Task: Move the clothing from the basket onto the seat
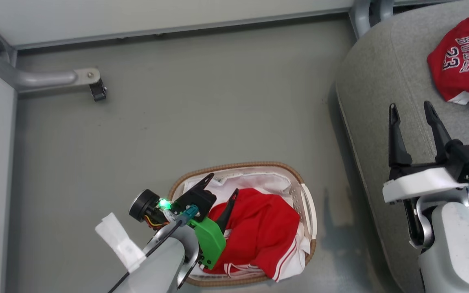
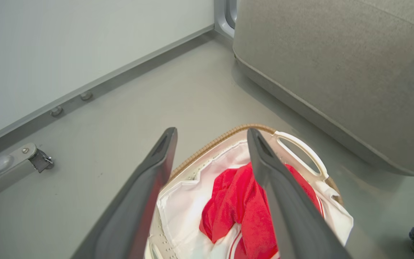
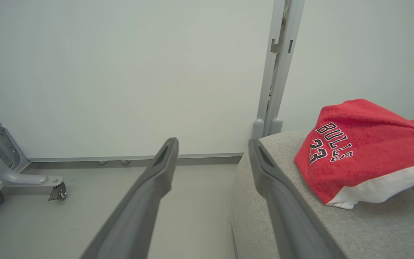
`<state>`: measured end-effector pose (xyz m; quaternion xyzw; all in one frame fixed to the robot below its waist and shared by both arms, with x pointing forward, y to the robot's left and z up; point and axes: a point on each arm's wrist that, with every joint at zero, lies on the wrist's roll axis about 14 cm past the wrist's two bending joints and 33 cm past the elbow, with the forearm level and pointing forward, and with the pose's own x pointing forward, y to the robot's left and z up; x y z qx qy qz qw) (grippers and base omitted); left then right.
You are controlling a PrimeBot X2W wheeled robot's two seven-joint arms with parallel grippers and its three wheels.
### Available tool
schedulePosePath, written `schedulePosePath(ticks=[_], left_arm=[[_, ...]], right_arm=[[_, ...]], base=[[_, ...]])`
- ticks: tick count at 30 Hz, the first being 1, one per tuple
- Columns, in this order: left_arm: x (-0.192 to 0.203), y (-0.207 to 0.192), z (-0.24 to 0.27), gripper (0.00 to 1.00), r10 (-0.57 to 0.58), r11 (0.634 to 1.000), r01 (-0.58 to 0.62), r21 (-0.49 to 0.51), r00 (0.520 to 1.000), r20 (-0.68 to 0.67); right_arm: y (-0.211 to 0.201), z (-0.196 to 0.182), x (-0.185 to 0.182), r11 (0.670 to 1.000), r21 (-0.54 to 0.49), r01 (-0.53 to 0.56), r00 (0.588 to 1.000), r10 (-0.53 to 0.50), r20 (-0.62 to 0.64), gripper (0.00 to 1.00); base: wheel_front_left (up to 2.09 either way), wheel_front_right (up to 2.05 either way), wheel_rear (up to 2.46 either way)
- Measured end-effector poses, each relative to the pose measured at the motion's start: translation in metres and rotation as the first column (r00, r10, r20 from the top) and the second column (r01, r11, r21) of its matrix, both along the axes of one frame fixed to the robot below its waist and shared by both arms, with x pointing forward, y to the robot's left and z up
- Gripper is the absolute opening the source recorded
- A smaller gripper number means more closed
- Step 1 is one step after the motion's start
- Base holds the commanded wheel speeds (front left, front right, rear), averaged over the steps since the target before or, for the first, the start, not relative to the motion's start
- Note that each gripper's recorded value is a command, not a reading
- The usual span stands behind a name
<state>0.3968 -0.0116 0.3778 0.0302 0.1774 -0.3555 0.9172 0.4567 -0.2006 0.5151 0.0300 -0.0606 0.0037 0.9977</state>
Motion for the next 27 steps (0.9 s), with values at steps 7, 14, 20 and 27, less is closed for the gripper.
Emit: schedulePosePath(ticks=[7,14,20,27], left_arm=[[-0.015,-0.018,-0.076,1.00,-0.163,0.974,0.191,0.122,0.964,-0.209],[-0.035,-0.033,-0.134,1.00,-0.253,0.939,0.318,0.129,0.895,-0.367],[-0.047,-0.033,-0.178,1.00,-0.248,0.928,0.349,0.127,0.837,-0.487],[-0.055,-0.035,-0.218,1.00,-0.244,0.921,0.372,0.119,0.786,-0.569]], right_arm=[[-0.003,-0.025,0.031,1.000,0.007,0.001,0.999,-0.001,-0.033,1.00],[-0.014,-0.056,0.049,1.000,0.016,0.022,0.997,-0.021,-0.079,1.00],[-0.023,-0.074,0.060,0.999,0.018,0.036,0.995,-0.034,-0.096,1.00],[-0.033,-0.101,0.063,0.999,-0.012,0.051,0.988,-0.052,-0.148,1.00]], base=[[0.00,0.00,0.00],[0.00,0.00,0.00],[0.00,0.00,0.00],[0.00,0.00,0.00]])
